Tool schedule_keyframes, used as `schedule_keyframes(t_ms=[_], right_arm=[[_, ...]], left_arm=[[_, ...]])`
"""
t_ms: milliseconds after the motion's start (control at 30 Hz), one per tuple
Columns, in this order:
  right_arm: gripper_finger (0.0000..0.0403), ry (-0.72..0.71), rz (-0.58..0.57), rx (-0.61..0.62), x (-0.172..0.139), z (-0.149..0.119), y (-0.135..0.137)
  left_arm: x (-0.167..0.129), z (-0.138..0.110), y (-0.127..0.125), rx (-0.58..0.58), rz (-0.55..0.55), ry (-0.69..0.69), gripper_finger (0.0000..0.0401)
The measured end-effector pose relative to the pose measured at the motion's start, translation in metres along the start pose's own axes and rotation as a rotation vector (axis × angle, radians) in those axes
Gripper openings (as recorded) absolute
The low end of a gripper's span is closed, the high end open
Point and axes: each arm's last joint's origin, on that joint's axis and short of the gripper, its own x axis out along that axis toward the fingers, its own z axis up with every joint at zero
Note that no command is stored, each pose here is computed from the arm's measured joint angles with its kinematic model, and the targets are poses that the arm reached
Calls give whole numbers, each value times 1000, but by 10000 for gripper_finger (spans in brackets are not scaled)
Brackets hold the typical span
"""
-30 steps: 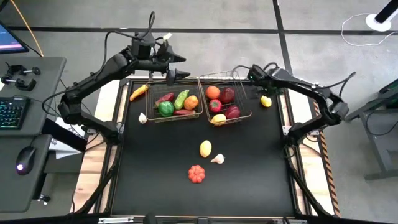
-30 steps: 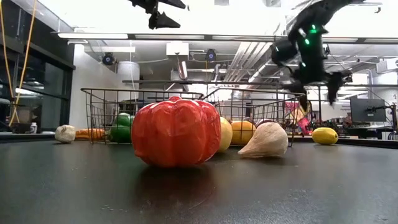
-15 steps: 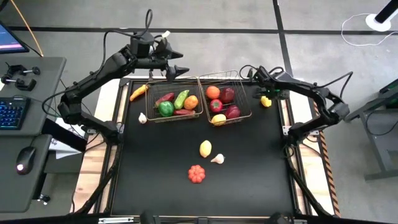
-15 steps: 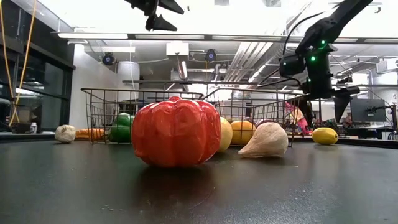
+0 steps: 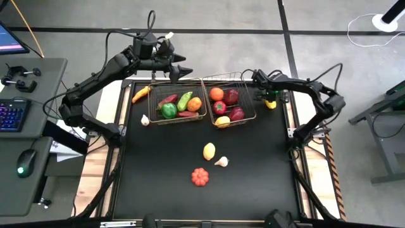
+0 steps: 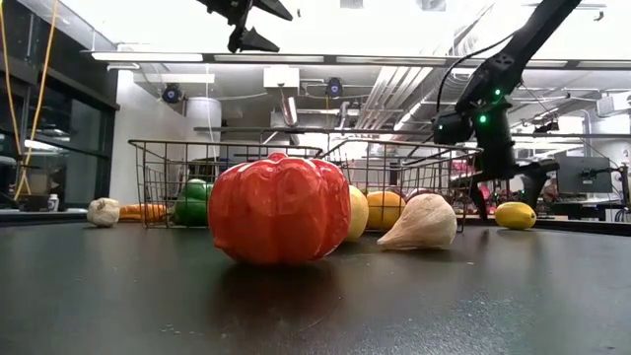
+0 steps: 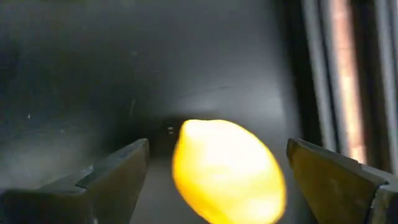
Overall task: Sort produce into baskets
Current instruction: Put the top yellow lemon into the right wire basket
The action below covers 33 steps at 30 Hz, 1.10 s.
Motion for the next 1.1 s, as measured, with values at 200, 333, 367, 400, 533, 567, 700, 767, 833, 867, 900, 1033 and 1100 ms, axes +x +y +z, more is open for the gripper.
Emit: schedule_keyframes(t_ms=[200,333,367,400,533,567,700,767,833,867,900,1033,1100], right_arm=[[353,10,-5,-55,12,1,10],[316,21,-8,-61,13,-1,11],[304,24,-10,-64,13,-1,11],[290,29,-15,-68,13,-2,10],[228,55,-47,-130,10,-7,8],[214,60,-63,-155,9,-9,6],[197,33,-74,-190,-12,-9,-1],[197,-28,-46,-179,-30,-6,-6],[197,-102,-7,-148,-52,-2,-13],[197,-150,38,-119,-65,1,-16],[196,-204,92,-89,-79,4,-19],[204,-435,395,-25,-128,8,-25],[206,-499,571,-29,-147,7,-24]], left_arm=[[0,0,0,-37,-1,4,391],[0,0,-1,-50,-4,4,391],[0,0,-1,-50,-5,5,391],[1,-1,-2,-49,-7,5,391],[1,-1,-3,-47,-12,6,391],[1,-1,-4,-45,-13,6,391],[1,-1,-4,-25,-12,4,391],[1,0,-3,-8,1,-8,391],[1,2,-3,5,28,-25,391],[1,3,-3,10,34,-31,391],[1,3,-3,17,36,-37,391],[1,3,-3,18,36,-41,391],[1,1,-2,12,38,-20,391]])
